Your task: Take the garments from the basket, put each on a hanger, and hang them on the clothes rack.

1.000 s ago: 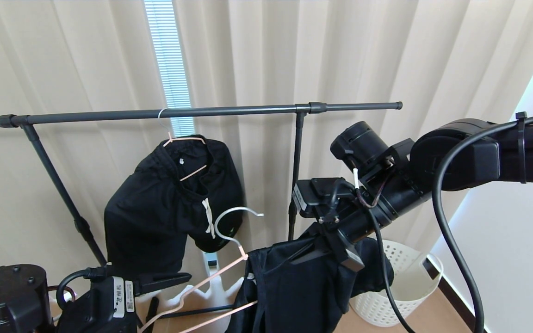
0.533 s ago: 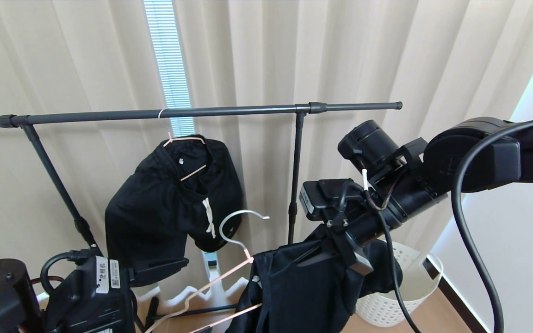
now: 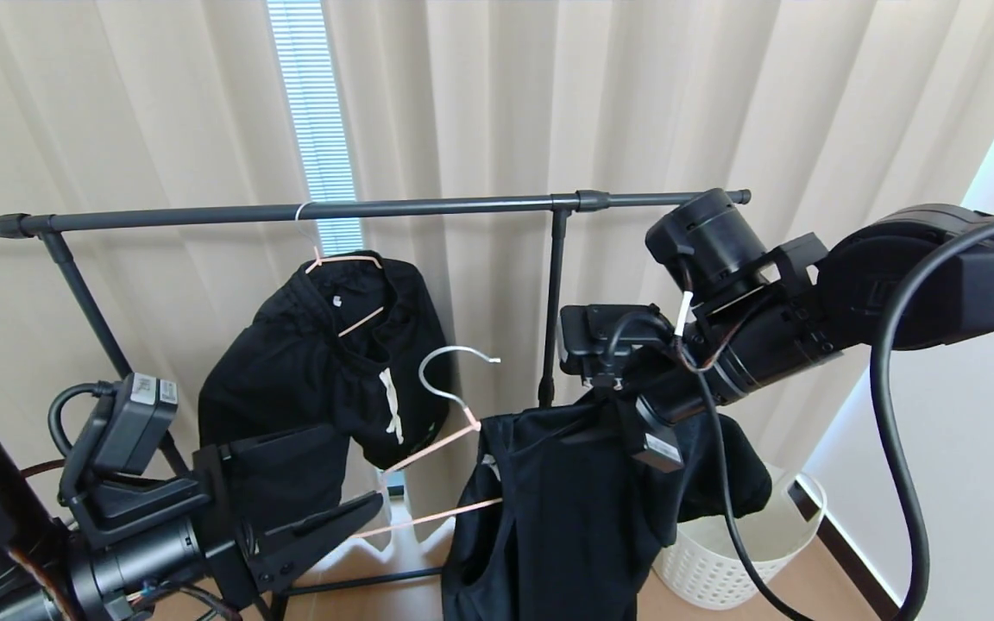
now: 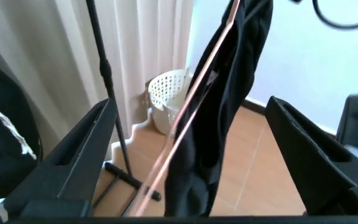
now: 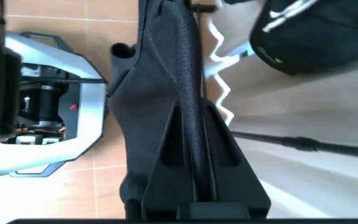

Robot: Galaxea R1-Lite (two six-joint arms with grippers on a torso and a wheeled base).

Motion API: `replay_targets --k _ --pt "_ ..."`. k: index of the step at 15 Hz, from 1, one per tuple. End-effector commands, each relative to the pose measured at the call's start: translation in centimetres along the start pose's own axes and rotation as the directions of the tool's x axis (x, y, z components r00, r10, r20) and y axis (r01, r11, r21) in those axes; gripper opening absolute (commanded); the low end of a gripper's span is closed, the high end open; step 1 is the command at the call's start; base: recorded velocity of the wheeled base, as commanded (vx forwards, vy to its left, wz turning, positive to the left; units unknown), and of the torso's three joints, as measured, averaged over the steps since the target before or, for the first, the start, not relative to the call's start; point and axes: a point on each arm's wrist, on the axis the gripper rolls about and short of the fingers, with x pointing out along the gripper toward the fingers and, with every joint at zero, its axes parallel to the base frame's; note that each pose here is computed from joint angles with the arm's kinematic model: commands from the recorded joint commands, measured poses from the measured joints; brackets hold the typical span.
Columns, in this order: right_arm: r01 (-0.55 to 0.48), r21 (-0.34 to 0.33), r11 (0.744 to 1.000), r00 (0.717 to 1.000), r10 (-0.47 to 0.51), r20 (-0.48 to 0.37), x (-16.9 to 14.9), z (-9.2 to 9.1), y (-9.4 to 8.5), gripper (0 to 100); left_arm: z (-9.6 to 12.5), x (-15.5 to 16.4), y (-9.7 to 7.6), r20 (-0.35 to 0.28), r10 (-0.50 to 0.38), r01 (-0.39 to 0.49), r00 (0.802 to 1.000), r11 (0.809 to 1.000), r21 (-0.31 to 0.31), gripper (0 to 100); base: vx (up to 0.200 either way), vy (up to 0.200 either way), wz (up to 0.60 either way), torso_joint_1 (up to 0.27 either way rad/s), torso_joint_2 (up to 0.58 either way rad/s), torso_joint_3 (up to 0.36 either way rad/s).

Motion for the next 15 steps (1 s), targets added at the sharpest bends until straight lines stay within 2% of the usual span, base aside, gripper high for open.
replay_targets --k 1,3,4,6,8,10,12,15 --pt "0.077 0.007 0.997 0.997 -0.077 0.019 -1.9 0.4 0.2 0 1.1 0.6 0.7 0.032 0.013 -0.011 0.999 0.998 -0.055 100 0.0 0.0 0.0 0.0 0.0 0.0" --pt "0.166 0.035 0.985 0.984 -0.168 0.053 -3.3 0.4 0.6 0 0.8 1.0 1.3 -0.019 0.032 -0.034 0.999 0.994 -0.104 100 0.0 0.0 0.0 0.0 0.0 0.0" --pt "0.199 0.057 0.978 0.978 -0.202 0.058 -3.5 0.2 1.0 0 0.7 1.0 1.3 -0.037 0.032 -0.036 0.999 0.994 -0.107 100 0.0 0.0 0.0 0.0 0.0 0.0" --pt "0.314 0.103 0.944 0.939 -0.325 0.116 -3.4 -0.5 1.6 0 -0.1 1.2 1.2 -0.071 0.026 -0.031 0.997 0.998 -0.06 100 0.0 0.0 0.0 0.0 0.0 0.0" --pt "0.376 0.113 0.92 0.907 -0.39 0.159 -3.1 -1.2 2.2 0 -0.8 1.8 0.9 -0.103 0.046 -0.05 0.994 0.998 -0.03 100 0.0 0.0 0.0 0.0 0.0 0.0" --pt "0.395 0.106 0.912 0.893 -0.409 0.188 -3.2 -1.5 2.8 0 -2.0 3.1 0.3 -0.151 0.112 -0.113 0.982 0.994 0.001 100 0.0 0.0 0.0 0.0 0.0 0.0" --pt "0.396 0.102 0.913 0.891 -0.408 0.198 -3.3 -1.3 3.0 0 -3.2 4.5 -0.6 -0.194 0.177 -0.171 0.965 0.984 0.044 100 0.0 0.0 0.0 0.0 0.0 0.0" --pt "0.391 0.099 0.915 0.892 -0.403 0.206 -3.4 -1.2 3.3 0 -4.0 6.3 -1.5 -0.209 0.249 -0.239 0.946 0.968 0.074 100 0.0 0.0 0.0 0.0 0.0 0.0"
